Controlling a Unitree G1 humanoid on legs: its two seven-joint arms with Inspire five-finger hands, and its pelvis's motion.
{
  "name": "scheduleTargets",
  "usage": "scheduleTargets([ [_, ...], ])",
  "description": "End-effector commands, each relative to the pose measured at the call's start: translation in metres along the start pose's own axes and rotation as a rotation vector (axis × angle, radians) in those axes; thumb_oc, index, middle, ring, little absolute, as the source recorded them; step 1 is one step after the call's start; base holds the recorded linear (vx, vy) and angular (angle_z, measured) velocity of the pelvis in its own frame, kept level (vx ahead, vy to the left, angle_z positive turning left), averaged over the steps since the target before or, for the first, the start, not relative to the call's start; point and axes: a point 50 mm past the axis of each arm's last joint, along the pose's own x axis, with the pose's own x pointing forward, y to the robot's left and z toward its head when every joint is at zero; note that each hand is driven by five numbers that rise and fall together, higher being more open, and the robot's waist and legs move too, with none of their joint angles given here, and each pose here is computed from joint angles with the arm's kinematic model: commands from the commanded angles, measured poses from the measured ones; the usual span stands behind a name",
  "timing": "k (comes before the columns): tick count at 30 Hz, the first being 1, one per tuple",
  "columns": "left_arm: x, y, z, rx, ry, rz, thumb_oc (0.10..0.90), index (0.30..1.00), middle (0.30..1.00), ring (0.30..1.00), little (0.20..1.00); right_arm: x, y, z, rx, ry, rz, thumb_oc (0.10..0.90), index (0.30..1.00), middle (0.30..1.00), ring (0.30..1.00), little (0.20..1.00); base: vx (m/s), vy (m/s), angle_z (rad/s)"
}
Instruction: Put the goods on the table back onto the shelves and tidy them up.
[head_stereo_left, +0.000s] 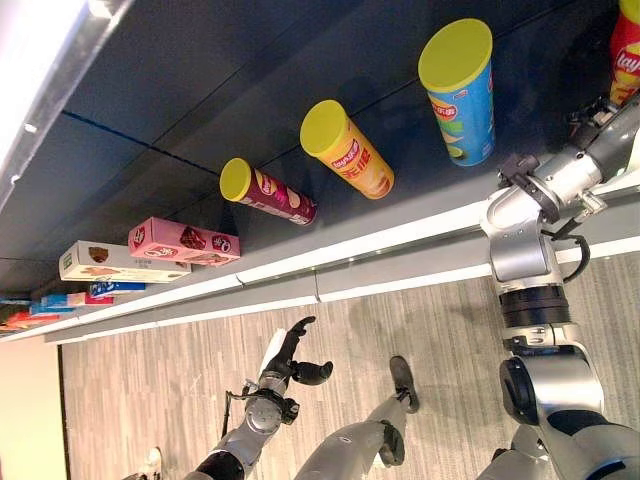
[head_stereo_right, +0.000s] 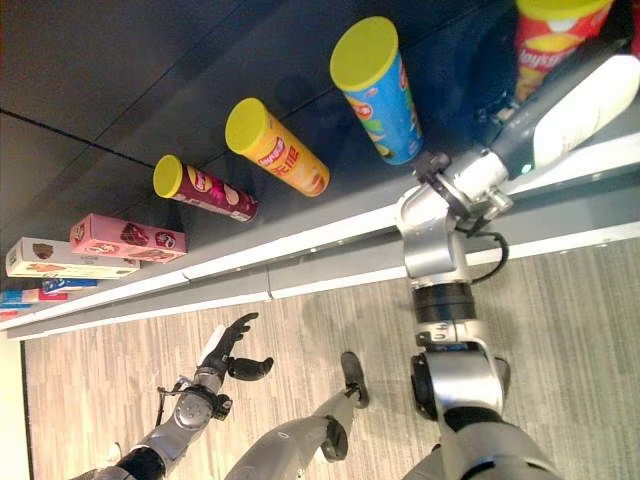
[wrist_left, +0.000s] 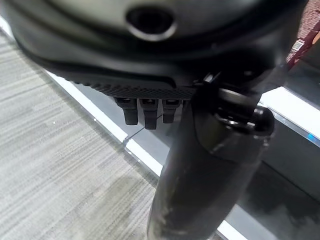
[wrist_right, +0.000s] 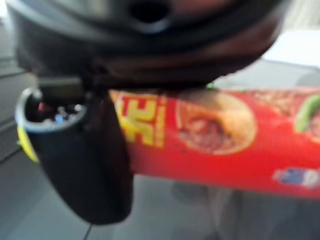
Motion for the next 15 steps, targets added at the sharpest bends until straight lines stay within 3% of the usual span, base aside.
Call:
scheduleTargets([
  [1,0.0005,0.0376,0.0029,0.131,-0.09,0.097,0.8,0.9,0.9,0.9,0.9,0.019,0.0102,0.0564,0.21,-0.183,-0.053,0.4,0.3,0.3,0.3,0.3,0.04,0.027,-0.02],
  [13,0.0001,0.0367,0.0105,0.173,-0.148,0.104,0.8,0.9,0.9,0.9,0.9,0.0145,0.013,0.0612,0.222,-0.211,-0.02,0.4,0.3,0.3,0.3,0.3,0.01,0.009,0.09],
  [14,0.0004,0.0375,0.0115,0.182,-0.155,0.105,0.8,0.9,0.9,0.9,0.9,0.012,0.0133,0.0601,0.217,-0.217,-0.002,0.8,0.9,0.9,0.9,0.9,0.02,-0.004,-0.03],
  [15,0.0001,0.0379,0.0111,0.185,-0.154,0.106,0.8,0.9,0.9,0.9,0.9,0.0096,0.0137,0.0596,0.216,-0.219,0.012,0.8,0.9,0.9,0.9,0.9,0.0,0.0,0.0],
])
